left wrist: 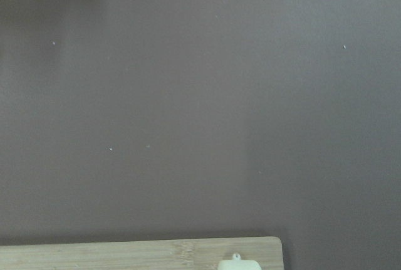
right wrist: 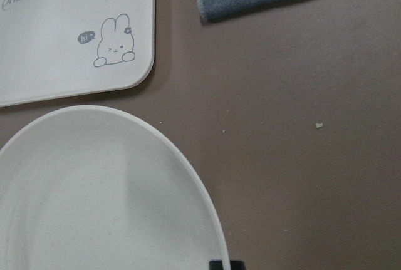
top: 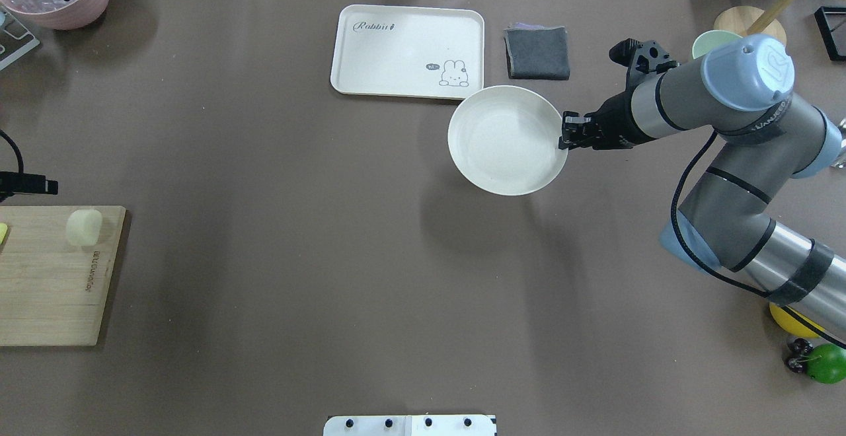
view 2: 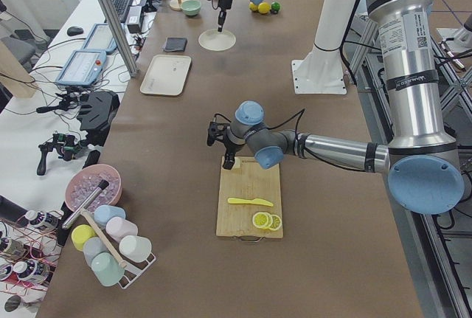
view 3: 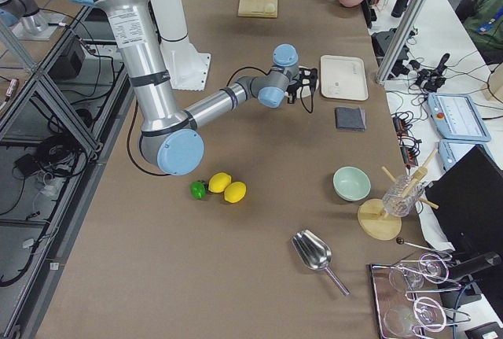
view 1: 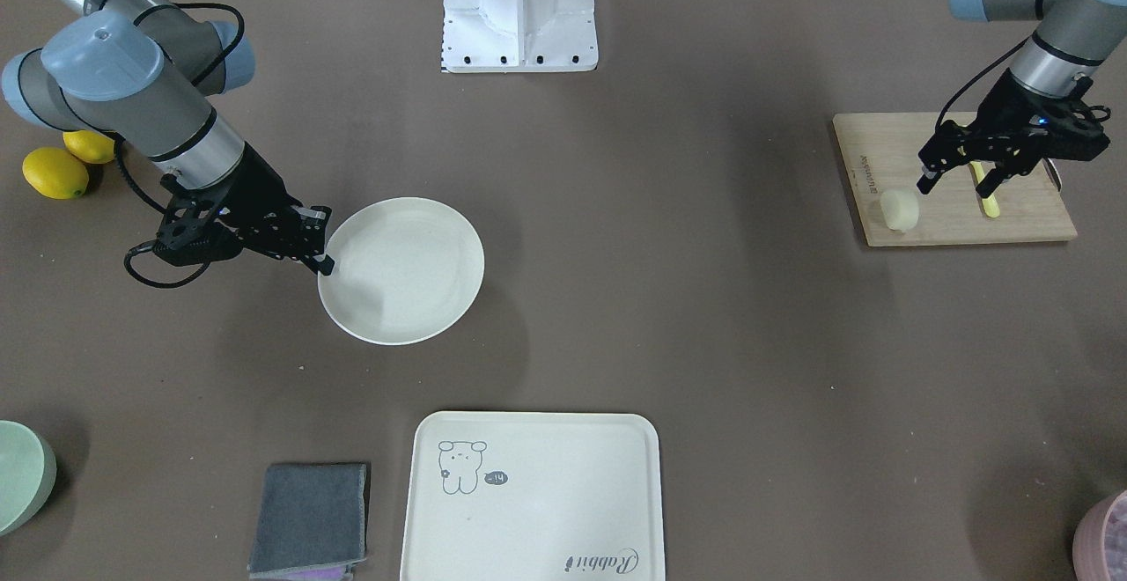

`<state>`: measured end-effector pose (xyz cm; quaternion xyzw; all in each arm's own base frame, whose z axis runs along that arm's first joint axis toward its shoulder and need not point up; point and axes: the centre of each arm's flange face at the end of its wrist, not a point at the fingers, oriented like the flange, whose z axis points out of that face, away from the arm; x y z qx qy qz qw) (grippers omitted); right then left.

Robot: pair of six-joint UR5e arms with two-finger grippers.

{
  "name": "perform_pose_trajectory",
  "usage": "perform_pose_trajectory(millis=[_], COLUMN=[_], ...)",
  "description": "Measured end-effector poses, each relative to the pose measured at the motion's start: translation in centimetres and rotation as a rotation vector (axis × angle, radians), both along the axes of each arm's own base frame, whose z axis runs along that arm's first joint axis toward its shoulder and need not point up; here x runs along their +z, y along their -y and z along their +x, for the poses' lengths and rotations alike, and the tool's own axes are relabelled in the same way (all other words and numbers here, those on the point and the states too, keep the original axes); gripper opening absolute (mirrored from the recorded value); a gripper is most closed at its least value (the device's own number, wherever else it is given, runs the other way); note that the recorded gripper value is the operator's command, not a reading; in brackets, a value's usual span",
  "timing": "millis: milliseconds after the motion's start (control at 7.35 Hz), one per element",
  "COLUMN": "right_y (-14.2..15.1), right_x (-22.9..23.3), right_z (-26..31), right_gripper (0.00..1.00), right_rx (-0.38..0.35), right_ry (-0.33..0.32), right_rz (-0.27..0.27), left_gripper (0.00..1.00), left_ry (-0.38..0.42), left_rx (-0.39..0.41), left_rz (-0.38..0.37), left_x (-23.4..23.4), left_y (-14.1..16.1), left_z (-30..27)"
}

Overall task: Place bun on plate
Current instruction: 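Set the plate down at center with the right gripper while left grasps the bun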

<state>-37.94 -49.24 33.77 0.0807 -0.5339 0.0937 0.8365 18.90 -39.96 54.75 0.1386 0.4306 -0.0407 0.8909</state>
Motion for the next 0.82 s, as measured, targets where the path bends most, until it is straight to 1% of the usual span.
perform_pose_trajectory(millis=[272, 544, 816], right_y=[-1.1, -3.2, -5.4], right_x=[-1.6, -3.0, -3.1], right_z=[-2.4, -5.8, -8.7], right_gripper=[0.0, 0.0, 0.0], right_rx=[-0.003, -0.006, -0.014], right_ry=[0.012, 0.02, 0.008], right_rz=[0.009, 0.012, 0.022], left_gripper=[0.98, 0.98, 0.98], left_ry=[0.012, 0.014, 0.017], left_rx=[0.018, 0.023, 0.023], left_rz=[-0.003, -0.002, -0.005], left_x=[0.3, 0.4, 0.8], left_y=[-0.4, 0.4, 0.8], left_z=[2.3, 3.7, 4.1])
